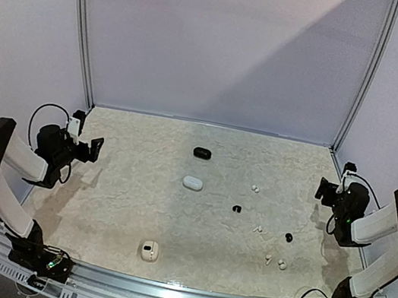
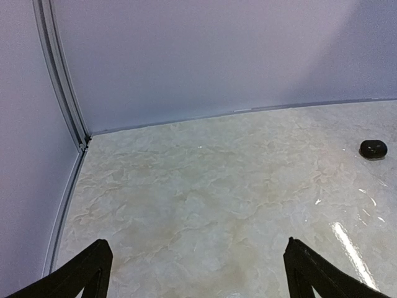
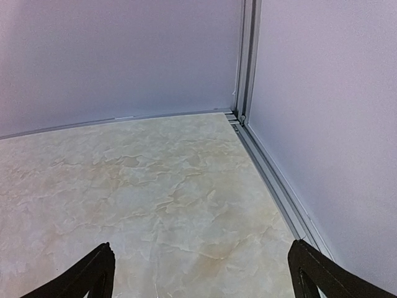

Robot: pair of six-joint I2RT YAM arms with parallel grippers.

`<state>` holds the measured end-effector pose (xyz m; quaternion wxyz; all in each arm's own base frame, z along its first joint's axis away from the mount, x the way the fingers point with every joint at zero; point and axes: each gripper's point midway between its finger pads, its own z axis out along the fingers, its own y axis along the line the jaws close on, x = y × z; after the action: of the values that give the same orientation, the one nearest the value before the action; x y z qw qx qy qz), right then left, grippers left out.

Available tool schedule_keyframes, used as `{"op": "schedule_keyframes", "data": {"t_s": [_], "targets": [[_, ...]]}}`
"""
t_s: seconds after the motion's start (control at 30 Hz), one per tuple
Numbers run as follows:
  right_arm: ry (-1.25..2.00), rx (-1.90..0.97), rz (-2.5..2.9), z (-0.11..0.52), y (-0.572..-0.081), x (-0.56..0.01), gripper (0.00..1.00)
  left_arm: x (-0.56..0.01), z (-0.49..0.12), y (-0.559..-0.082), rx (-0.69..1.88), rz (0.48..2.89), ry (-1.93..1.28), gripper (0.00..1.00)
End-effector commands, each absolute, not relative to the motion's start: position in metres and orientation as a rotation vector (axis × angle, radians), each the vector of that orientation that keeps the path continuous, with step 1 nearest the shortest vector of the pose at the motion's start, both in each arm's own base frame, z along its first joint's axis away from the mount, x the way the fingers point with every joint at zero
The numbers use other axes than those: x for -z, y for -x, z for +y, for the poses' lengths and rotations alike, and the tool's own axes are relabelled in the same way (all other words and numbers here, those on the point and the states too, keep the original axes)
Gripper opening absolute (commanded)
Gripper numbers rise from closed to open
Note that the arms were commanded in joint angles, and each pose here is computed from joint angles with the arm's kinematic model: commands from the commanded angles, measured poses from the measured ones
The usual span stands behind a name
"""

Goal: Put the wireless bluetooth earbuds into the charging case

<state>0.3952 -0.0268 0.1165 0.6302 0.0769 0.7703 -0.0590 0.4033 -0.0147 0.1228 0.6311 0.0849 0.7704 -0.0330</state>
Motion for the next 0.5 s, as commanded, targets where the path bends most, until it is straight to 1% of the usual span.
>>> {"op": "schedule_keyframes", "data": {"t_s": [0.0, 0.13, 0.2, 0.27, 0.33, 0.37, 0.47], "targets": [[-0.290, 0.210, 1.777, -0.046, -0.402, -0.136, 0.99, -0.120, -0.022, -0.401, 0.087, 1.773, -0.220, 0.99], [-0.280, 0.159, 1.844, -0.038, -0.406, -0.163, 0.99, -0.126, -0.024, -0.397, 0.097, 1.750, -0.234, 0.99], [-0.294, 0.053, 1.890, -0.026, -0.406, -0.173, 0.99, -0.128, -0.021, -0.391, 0.079, 1.738, -0.219, 0.99], [-0.312, -0.063, 1.934, -0.013, -0.402, -0.182, 0.99, -0.143, -0.019, -0.388, 0.068, 1.691, -0.200, 0.99], [-0.313, -0.175, 1.984, 0.003, -0.396, -0.185, 0.98, -0.165, -0.033, -0.390, 0.126, 1.711, -0.290, 0.99], [-0.314, -0.214, 2.004, 0.010, -0.392, -0.187, 0.97, -0.163, -0.047, -0.388, 0.184, 1.794, -0.381, 0.99], [-0.290, -0.258, 2.090, 0.034, -0.378, -0.187, 0.95, -0.198, -0.092, -0.384, 0.367, 1.803, -0.635, 0.99]]}}
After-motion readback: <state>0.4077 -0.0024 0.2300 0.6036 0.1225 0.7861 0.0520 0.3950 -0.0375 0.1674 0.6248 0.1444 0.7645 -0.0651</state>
